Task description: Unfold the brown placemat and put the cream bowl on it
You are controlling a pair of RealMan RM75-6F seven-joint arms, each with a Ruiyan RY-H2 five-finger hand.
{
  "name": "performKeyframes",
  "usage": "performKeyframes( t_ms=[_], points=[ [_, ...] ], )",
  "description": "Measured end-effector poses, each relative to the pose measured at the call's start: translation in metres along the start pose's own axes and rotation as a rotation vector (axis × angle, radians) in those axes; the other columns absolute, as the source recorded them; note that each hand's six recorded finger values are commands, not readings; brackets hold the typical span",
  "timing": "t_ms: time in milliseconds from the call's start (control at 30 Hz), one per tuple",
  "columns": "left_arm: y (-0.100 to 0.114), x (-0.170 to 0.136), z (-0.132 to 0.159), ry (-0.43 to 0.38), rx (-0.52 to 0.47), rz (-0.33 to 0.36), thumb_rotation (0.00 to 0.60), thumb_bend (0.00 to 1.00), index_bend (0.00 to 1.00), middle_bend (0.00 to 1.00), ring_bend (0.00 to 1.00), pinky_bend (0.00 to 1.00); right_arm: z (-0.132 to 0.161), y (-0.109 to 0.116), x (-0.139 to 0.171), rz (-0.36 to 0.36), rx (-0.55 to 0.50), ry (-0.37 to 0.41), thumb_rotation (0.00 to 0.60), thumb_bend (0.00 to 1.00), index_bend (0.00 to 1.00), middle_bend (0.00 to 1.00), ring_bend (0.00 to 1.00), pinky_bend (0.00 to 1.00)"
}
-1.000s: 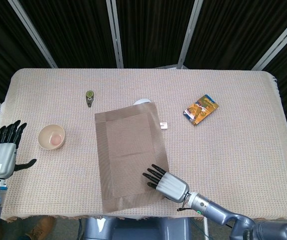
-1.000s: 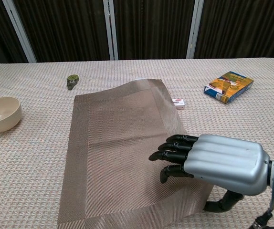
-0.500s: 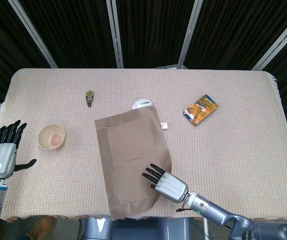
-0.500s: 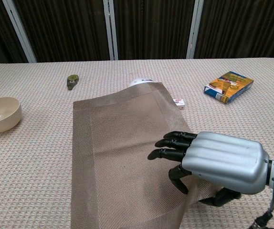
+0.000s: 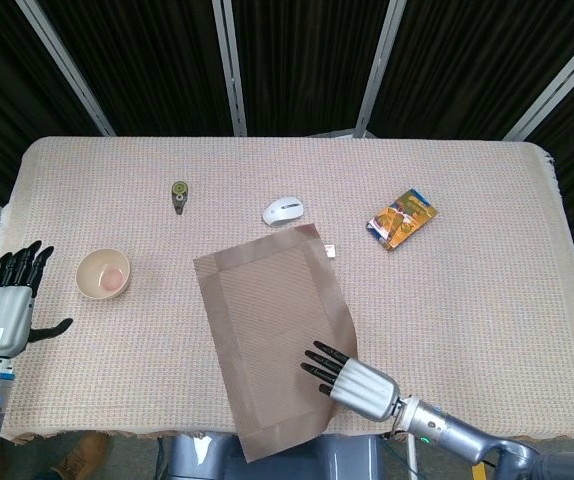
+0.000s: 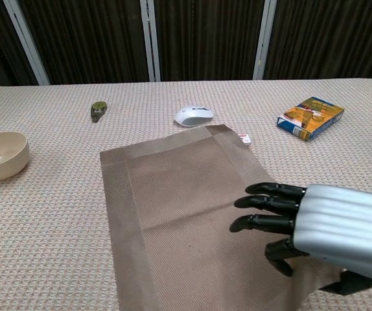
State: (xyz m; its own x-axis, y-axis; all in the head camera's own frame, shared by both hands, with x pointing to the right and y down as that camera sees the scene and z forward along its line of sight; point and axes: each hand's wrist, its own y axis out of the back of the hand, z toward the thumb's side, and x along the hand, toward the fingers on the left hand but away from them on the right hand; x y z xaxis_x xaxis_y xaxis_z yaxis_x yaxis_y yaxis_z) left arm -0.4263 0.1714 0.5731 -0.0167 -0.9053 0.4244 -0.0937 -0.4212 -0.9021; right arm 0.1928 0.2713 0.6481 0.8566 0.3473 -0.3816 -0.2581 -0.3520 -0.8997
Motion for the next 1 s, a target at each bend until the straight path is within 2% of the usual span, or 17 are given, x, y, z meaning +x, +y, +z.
performKeyframes(
  t_ms=[100,300,433,533,700,833,867,933,967,1000],
  points=[
    [-0.002,-0.001,0.001,-0.003,0.003,-0.004,0.600,0.00,0.00,0.00,0.00,0.00,-0.011,0.000,0.018,-0.005,0.098,0.019,0.600,0.43,0.73,0.14,0.00,0.00],
    [-0.006,0.001,0.003,0.001,0.010,-0.013,0.600,0.00,0.00,0.00,0.00,0.00,-0.063,-0.003,0.040,0.055,0.398,0.052,0.600,0.42,0.71,0.15,0.00,0.00],
    [-0.009,0.002,0.002,0.004,0.007,-0.023,0.600,0.00,0.00,0.00,0.00,0.00,-0.107,0.008,0.034,0.075,0.579,0.061,0.600,0.42,0.75,0.16,0.00,0.00],
    [-0.010,0.004,0.001,0.007,0.012,-0.028,0.600,0.00,0.00,0.00,0.00,0.00,-0.130,0.017,0.021,0.087,0.669,0.062,0.600,0.42,0.77,0.16,0.00,0.00],
    [-0.010,0.005,-0.002,0.016,0.012,-0.028,0.600,0.00,0.00,0.00,0.00,0.00,-0.151,0.023,0.006,0.108,0.824,0.101,0.600,0.39,0.77,0.15,0.00,0.00],
    [-0.010,0.005,-0.004,0.019,0.013,-0.028,0.600,0.00,0.00,0.00,0.00,0.00,-0.162,0.019,0.007,0.139,0.913,0.131,0.600,0.37,0.77,0.15,0.00,0.00],
    [-0.010,0.004,-0.004,0.019,0.013,-0.030,0.600,0.00,0.00,0.00,0.00,0.00,-0.164,0.019,0.009,0.142,0.931,0.137,0.600,0.36,0.72,0.15,0.00,0.00],
    [-0.010,0.004,-0.004,0.016,0.012,-0.032,0.600,0.00,0.00,0.00,0.00,0.00,-0.171,0.018,0.014,0.152,0.970,0.142,0.600,0.33,0.41,0.11,0.00,0.00],
    [-0.011,0.003,-0.003,0.014,0.012,-0.033,0.600,0.00,0.00,0.00,0.00,0.00,-0.175,0.018,0.018,0.157,0.982,0.139,0.600,0.24,0.18,0.06,0.00,0.00],
    [-0.010,0.003,-0.003,0.012,0.012,-0.033,0.600,0.00,0.00,0.00,0.00,0.00,-0.179,0.018,0.022,0.160,0.991,0.131,0.600,0.13,0.02,0.02,0.00,0.00]
  ],
)
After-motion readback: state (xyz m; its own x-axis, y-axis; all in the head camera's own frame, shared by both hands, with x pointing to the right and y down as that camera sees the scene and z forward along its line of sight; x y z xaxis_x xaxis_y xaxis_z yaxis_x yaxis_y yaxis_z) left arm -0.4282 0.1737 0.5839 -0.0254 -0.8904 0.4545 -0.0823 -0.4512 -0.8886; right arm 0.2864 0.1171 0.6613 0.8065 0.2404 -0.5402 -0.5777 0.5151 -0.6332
